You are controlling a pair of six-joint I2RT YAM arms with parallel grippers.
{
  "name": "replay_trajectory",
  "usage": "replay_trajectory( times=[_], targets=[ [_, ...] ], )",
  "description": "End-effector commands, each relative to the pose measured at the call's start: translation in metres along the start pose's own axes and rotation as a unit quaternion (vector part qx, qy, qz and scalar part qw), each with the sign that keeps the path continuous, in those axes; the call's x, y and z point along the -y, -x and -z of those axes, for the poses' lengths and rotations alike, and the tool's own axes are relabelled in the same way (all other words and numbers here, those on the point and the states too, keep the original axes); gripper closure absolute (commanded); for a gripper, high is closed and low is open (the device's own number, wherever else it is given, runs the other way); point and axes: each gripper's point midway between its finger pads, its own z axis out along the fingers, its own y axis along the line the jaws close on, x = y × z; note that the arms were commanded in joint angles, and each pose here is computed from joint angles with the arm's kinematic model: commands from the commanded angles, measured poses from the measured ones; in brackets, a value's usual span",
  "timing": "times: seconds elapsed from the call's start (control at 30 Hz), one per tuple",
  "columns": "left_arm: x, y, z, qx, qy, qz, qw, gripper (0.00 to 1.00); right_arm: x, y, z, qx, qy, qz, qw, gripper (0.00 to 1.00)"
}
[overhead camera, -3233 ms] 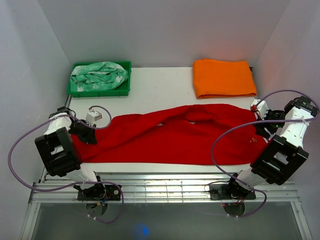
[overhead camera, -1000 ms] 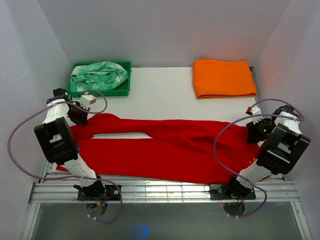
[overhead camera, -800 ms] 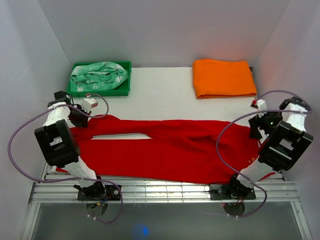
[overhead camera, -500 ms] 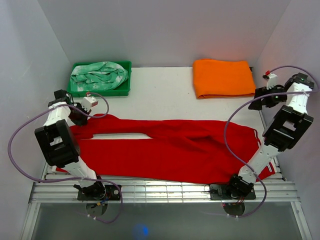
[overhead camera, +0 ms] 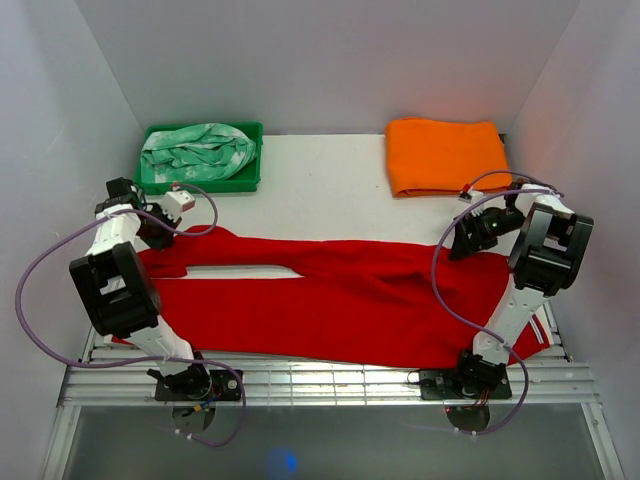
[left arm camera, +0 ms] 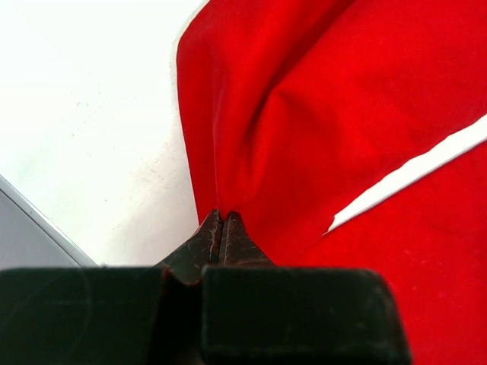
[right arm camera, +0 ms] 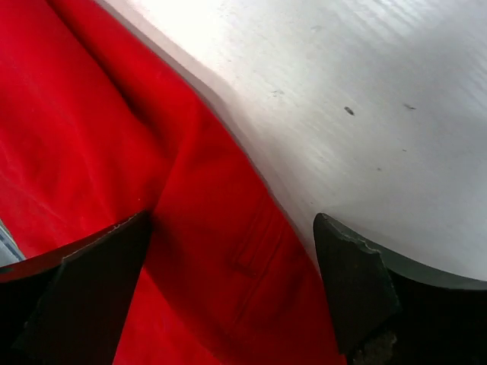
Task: Fold and stack the trousers
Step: Flatten the trousers out
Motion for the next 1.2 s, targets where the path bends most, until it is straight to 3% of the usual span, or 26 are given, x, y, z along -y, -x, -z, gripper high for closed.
replay_trajectory(
  times=[0.0, 0.03, 0.07, 0.13, 0.17, 0.2, 0.23, 0.43, 0.53, 0.6, 0.63, 0.73, 0.77, 0.83, 0.87, 0.9, 0.97, 1.0, 1.07, 1.1, 1.13, 1.17],
  targets=[
    [-0.010, 0.022, 0.020, 0.031, 0.029, -0.024, 0.999, 1.00, -0.017, -0.018, 0.002, -0.041, 0.018, 0.036, 0.998, 0.04],
    [-0.010, 0.023, 0.020, 0.033, 0.029, -0.023, 0.999, 1.00, -0.023, -0.022, 0.004, -0.047, 0.029, 0.032, 0.998, 0.00],
    [-0.010, 0.023, 0.021, 0.034, 0.030, -0.021, 0.999, 1.00, -0.025, -0.021, 0.005, -0.047, 0.034, 0.037, 0.998, 0.22],
    [-0.011, 0.027, 0.022, 0.040, 0.031, -0.016, 0.999, 1.00, -0.027, -0.010, 0.014, -0.032, 0.022, 0.060, 0.997, 0.49],
    [-0.010, 0.028, 0.023, 0.042, 0.028, -0.012, 0.999, 1.00, -0.027, -0.004, 0.019, -0.020, 0.016, 0.070, 0.997, 0.73],
    [-0.008, 0.031, 0.024, 0.048, 0.025, -0.006, 0.999, 1.00, -0.029, 0.006, 0.025, 0.003, 0.015, 0.081, 0.997, 0.88],
    [-0.007, 0.033, 0.026, 0.053, 0.022, -0.002, 0.998, 1.00, -0.032, 0.019, 0.038, 0.027, -0.002, 0.099, 0.995, 0.92],
    [-0.018, 0.064, 0.053, 0.110, 0.061, 0.026, 0.992, 1.00, -0.048, 0.056, 0.100, 0.166, -0.080, 0.186, 0.965, 0.92],
    [-0.031, 0.078, 0.075, 0.165, 0.108, 0.053, 0.979, 1.00, -0.054, 0.053, 0.115, 0.204, -0.128, 0.233, 0.942, 0.92],
    [-0.019, 0.083, 0.087, 0.196, 0.118, 0.049, 0.972, 1.00, -0.052, 0.031, 0.110, 0.208, -0.151, 0.251, 0.933, 0.92],
    [-0.013, 0.082, 0.089, 0.203, 0.118, 0.041, 0.971, 1.00, -0.053, 0.029, 0.119, 0.206, -0.188, 0.285, 0.917, 0.92],
    [0.024, 0.063, 0.079, 0.190, 0.086, -0.007, 0.978, 1.00, -0.053, -0.009, 0.103, 0.157, -0.224, 0.369, 0.888, 0.80],
    [0.033, 0.054, 0.075, 0.177, 0.078, -0.049, 0.980, 1.00, -0.052, -0.021, 0.100, 0.141, -0.233, 0.389, 0.880, 0.68],
    [0.077, 0.018, 0.055, 0.132, 0.015, -0.086, 0.987, 1.00, -0.047, -0.048, 0.093, 0.097, -0.259, 0.448, 0.850, 0.67],
    [0.086, 0.006, 0.049, 0.118, 0.010, -0.141, 0.983, 1.00, -0.046, -0.053, 0.093, 0.090, -0.265, 0.463, 0.841, 0.63],
    [0.091, -0.005, 0.052, 0.101, 0.029, -0.169, 0.980, 1.00, -0.045, -0.060, 0.092, 0.072, -0.271, 0.489, 0.826, 0.50],
    [0.116, -0.036, 0.032, 0.076, 0.023, -0.205, 0.976, 1.00, -0.041, -0.061, 0.101, 0.071, -0.280, 0.477, 0.830, 0.12],
    [0.118, -0.046, 0.029, 0.057, 0.033, -0.249, 0.966, 1.00, -0.039, -0.061, 0.101, 0.082, -0.270, 0.449, 0.848, 0.07],
    [0.127, -0.062, 0.020, 0.044, 0.056, -0.281, 0.957, 1.00, -0.040, -0.036, 0.132, 0.099, -0.274, 0.434, 0.853, 0.02],
    [0.129, -0.066, 0.018, 0.038, 0.061, -0.293, 0.953, 1.00, -0.050, -0.035, 0.134, 0.108, -0.242, 0.404, 0.875, 0.10],
    [0.127, -0.069, 0.017, 0.030, 0.070, -0.314, 0.947, 1.00, -0.048, -0.030, 0.132, 0.125, -0.202, 0.366, 0.900, 0.10],
    [0.127, -0.069, 0.017, 0.030, 0.076, -0.320, 0.944, 1.00, -0.048, -0.005, 0.161, 0.134, -0.206, 0.372, 0.895, 0.10]
  ],
)
